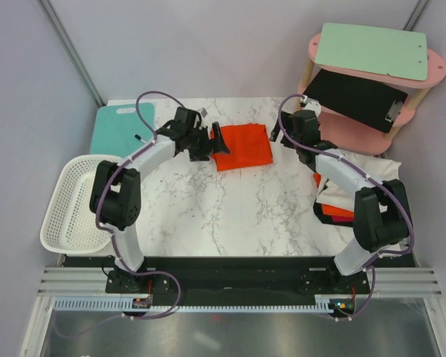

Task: Fold and stack the t-shirts
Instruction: Fold the tshirt

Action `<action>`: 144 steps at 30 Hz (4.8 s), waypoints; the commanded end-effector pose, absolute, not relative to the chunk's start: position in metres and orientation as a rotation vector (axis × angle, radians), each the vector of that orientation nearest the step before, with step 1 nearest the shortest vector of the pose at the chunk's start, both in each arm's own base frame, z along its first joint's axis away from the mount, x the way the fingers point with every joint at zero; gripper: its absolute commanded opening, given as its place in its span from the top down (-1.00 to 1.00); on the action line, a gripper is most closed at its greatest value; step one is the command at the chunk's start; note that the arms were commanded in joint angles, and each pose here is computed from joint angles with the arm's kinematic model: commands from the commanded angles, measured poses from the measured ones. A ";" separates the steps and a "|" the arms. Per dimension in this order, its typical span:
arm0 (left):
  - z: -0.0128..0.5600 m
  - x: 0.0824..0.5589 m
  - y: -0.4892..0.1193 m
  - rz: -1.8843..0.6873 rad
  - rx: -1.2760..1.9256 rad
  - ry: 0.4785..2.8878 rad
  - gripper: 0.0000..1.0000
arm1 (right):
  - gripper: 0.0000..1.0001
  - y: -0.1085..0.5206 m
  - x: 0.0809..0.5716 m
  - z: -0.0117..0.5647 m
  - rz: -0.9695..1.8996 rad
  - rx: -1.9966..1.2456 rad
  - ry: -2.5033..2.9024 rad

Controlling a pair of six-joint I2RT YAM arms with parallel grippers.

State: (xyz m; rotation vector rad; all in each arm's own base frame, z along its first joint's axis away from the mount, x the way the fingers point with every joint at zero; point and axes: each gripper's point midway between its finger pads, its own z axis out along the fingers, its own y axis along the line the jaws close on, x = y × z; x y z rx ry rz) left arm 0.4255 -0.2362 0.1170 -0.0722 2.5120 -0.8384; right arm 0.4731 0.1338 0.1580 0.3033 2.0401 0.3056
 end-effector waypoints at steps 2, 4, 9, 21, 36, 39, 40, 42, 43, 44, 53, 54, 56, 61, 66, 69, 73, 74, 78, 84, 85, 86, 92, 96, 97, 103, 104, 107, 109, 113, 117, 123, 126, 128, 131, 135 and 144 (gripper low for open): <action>0.109 0.391 -0.269 -0.758 0.120 2.487 -0.99 | -0.96 0.091 0.422 0.141 -0.048 0.263 2.229; 0.099 0.382 -0.279 -0.746 0.132 2.512 -0.99 | -0.96 0.085 0.413 0.134 -0.104 0.232 2.274; 0.087 0.366 -0.298 -0.772 0.166 2.543 -0.99 | -0.96 0.073 0.401 0.130 -0.219 0.233 2.334; 0.070 0.344 -0.323 -0.830 0.241 2.586 -0.98 | -0.96 0.049 0.349 0.146 -0.985 0.052 2.370; 0.056 0.331 -0.315 -0.830 0.254 2.610 -0.97 | -0.92 0.008 0.325 0.094 -1.544 -0.090 2.309; 0.055 0.330 -0.315 -0.834 0.253 2.611 -0.97 | -0.88 -0.008 0.322 0.090 -1.597 -0.072 2.315; 0.055 0.331 -0.315 -0.834 0.255 2.609 -0.97 | -0.86 -0.013 0.320 0.087 -1.617 -0.079 2.321; 0.053 0.330 -0.316 -0.834 0.254 2.614 -0.97 | -0.84 -0.019 0.319 0.081 -1.631 -0.084 2.337; 0.053 0.331 -0.316 -0.837 0.253 2.614 -0.97 | -0.79 -0.022 0.317 0.075 -1.632 -0.083 2.344; 0.052 0.330 -0.316 -0.837 0.250 2.617 -0.97 | -0.71 -0.023 0.316 0.072 -1.639 -0.093 2.351; 0.049 0.327 -0.310 -0.817 0.239 2.625 -0.96 | 0.98 -0.016 0.319 0.048 -1.521 -0.099 2.496; 0.050 0.327 -0.309 -0.815 0.238 2.624 -0.97 | 1.00 -0.014 0.318 0.048 -1.505 -0.103 2.502; 0.049 0.328 -0.307 -0.808 0.228 2.625 -0.97 | 1.00 -0.005 0.321 0.047 -1.453 -0.123 2.515; 0.053 0.331 -0.303 -0.795 0.220 2.617 -0.96 | 1.00 0.029 0.330 0.047 -1.317 -0.171 2.527; 0.059 0.335 -0.295 -0.767 0.210 2.605 -0.97 | 1.00 0.074 0.333 0.045 -1.180 -0.255 2.549; 0.062 0.336 -0.291 -0.758 0.201 2.601 -0.97 | 1.00 0.101 0.333 0.047 -1.089 -0.290 2.567; 0.064 0.337 -0.285 -0.748 0.200 2.599 -0.97 | 1.00 0.136 0.331 0.049 -0.959 -0.326 2.589; 0.064 0.336 -0.284 -0.745 0.199 2.598 -0.97 | 1.00 0.145 0.330 0.050 -0.932 -0.341 2.587; 0.065 0.335 -0.278 -0.725 0.199 2.596 -0.97 | 0.99 0.175 0.337 0.063 -0.747 -0.328 2.593; 0.066 0.333 -0.269 -0.705 0.201 2.595 -0.98 | 0.24 0.202 0.349 0.115 -0.490 -0.285 2.513; 0.067 0.332 -0.269 -0.703 0.202 2.592 -0.98 | 0.07 0.204 0.349 0.134 -0.430 -0.283 2.480; 0.072 0.330 -0.268 -0.707 0.207 2.581 -0.98 | -0.21 0.207 0.352 0.145 -0.386 -0.267 2.450; 0.108 0.329 -0.265 -0.730 0.232 2.483 -0.99 | -0.96 0.210 0.354 0.223 -0.162 -0.204 2.292; 0.125 0.332 -0.266 -0.742 0.236 2.441 -0.99 | -0.92 0.179 0.367 0.226 -0.191 -0.097 2.289; 0.128 0.334 -0.268 -0.754 0.235 2.428 -1.00 | -0.91 0.172 0.370 0.222 -0.201 -0.082 2.302; 0.158 0.347 -0.309 -0.942 0.302 2.331 -0.96 | -0.88 0.128 0.377 0.200 -0.152 0.066 2.333; 0.174 0.354 -0.319 -0.959 0.322 2.281 -0.96 | -0.88 0.125 0.381 0.203 -0.124 0.090 2.310; 0.188 0.359 -0.353 -0.996 0.410 2.228 -0.91 | -0.86 0.108 0.384 0.206 -0.059 0.147 2.294; 0.185 0.355 -0.378 -1.004 0.482 2.217 -0.88 | -0.86 0.096 0.386 0.208 -0.046 0.188 2.282; 0.201 0.357 -0.423 -1.039 0.564 2.146 -0.82 | -0.85 0.076 0.391 0.216 -0.002 0.276 2.227; 0.190 0.354 -0.450 -1.072 0.597 2.158 -0.71 | -0.84 0.054 0.394 0.222 0.040 0.347 2.183; 0.168 0.354 -0.473 -1.077 0.616 2.189 -0.64 | -0.84 0.040 0.396 0.200 0.035 0.358 2.245; 0.156 0.356 -0.479 -1.067 0.617 2.209 -0.63 | -0.84 0.034 0.393 0.186 0.022 0.375 2.280; 0.153 0.359 -0.482 -1.064 0.617 2.209 -0.62 | -0.84 0.030 0.392 0.180 0.017 0.381 2.293; 0.144 0.362 -0.489 -1.069 0.618 2.218 -0.58 | -0.84 0.026 0.392 0.173 0.009 0.395 2.308; 0.142 0.363 -0.498 -1.086 0.614 2.217 -0.45 | -0.84 0.025 0.391 0.164 0.007 0.405 2.323; 0.142 0.364 -0.493 -1.033 0.615 2.223 0.92 | -0.84 0.017 0.390 0.142 -0.022 0.446 2.370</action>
